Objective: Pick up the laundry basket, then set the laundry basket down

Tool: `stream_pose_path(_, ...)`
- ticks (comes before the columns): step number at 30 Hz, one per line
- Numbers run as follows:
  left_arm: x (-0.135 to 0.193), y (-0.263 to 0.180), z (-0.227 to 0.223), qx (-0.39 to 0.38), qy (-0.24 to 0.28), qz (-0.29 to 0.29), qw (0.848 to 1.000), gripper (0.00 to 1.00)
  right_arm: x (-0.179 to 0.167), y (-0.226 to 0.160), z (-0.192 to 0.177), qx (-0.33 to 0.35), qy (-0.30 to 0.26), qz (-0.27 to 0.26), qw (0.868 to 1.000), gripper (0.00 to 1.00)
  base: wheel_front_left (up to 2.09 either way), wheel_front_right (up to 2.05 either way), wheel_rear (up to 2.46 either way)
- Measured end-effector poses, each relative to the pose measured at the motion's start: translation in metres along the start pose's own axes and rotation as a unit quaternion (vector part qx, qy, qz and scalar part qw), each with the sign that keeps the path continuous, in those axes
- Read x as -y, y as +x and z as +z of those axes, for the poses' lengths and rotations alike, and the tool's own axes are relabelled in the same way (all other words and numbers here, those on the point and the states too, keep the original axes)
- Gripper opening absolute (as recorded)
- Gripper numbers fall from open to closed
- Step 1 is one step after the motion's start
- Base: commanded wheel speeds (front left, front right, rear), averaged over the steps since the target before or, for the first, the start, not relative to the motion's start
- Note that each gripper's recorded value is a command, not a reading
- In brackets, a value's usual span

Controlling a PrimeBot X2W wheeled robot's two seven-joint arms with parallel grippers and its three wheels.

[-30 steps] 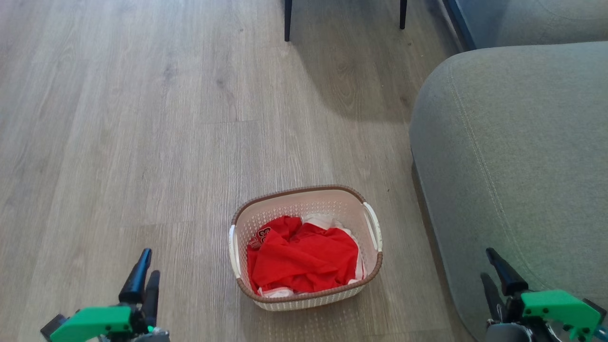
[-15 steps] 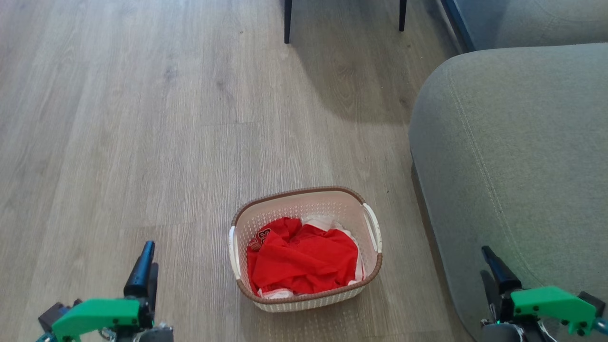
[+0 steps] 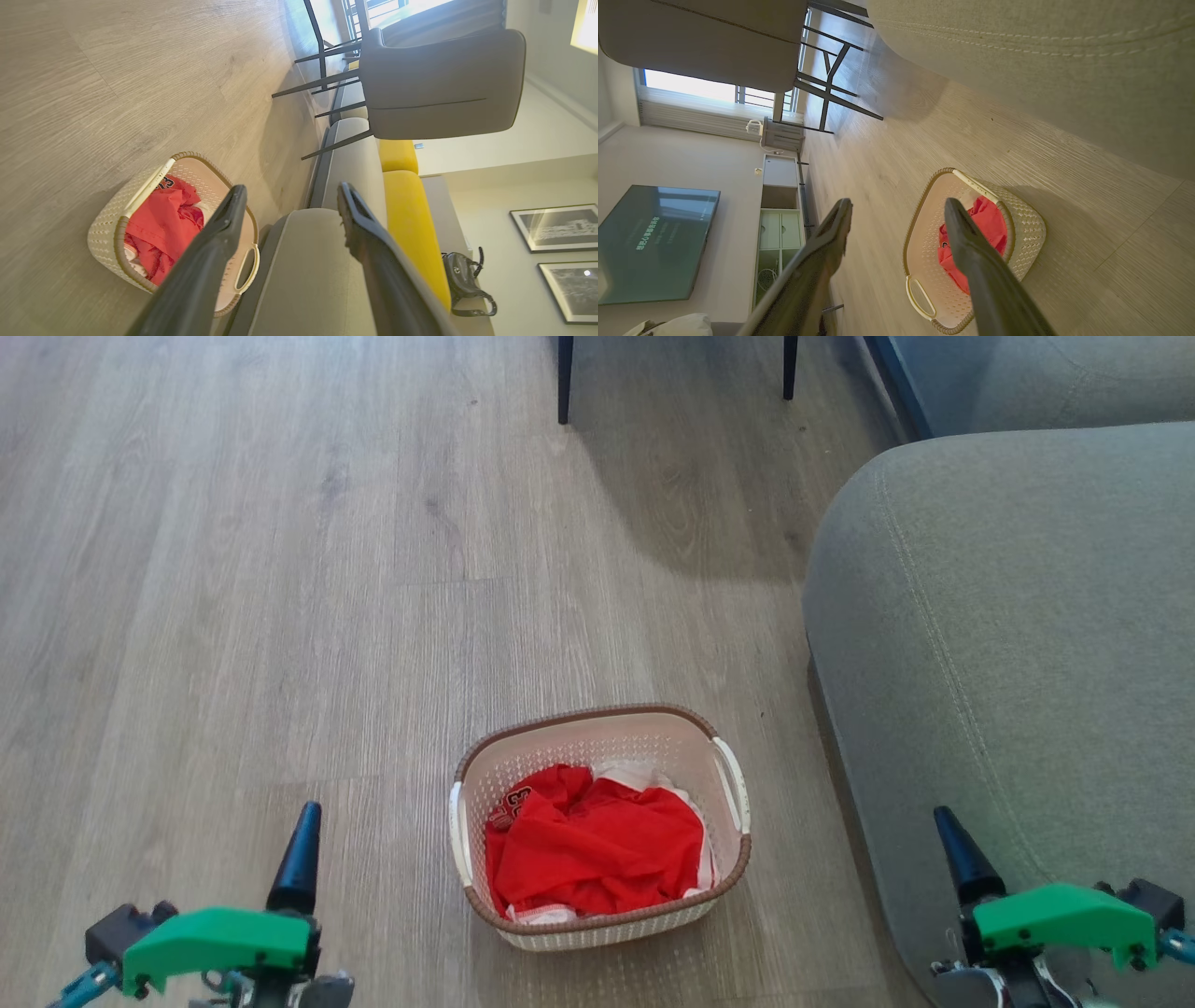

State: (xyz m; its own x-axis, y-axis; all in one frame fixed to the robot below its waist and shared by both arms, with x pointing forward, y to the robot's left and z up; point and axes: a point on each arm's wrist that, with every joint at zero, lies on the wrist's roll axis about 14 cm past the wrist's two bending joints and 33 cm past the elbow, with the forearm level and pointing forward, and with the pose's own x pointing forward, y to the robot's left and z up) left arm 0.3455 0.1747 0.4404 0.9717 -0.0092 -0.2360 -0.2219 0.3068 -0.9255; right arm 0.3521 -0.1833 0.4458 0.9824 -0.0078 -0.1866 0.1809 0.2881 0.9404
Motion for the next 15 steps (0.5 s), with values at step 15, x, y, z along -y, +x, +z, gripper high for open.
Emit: stream_pose_path(15, 0.010, 0.001, -0.004, 0.003, 0.144, -0.009, 0.989, 1.00, -0.016, 0.002, -0.009, -0.006, -0.114, 0.027, 0.993, 1.00, 0.00, 0.00, 0.00)
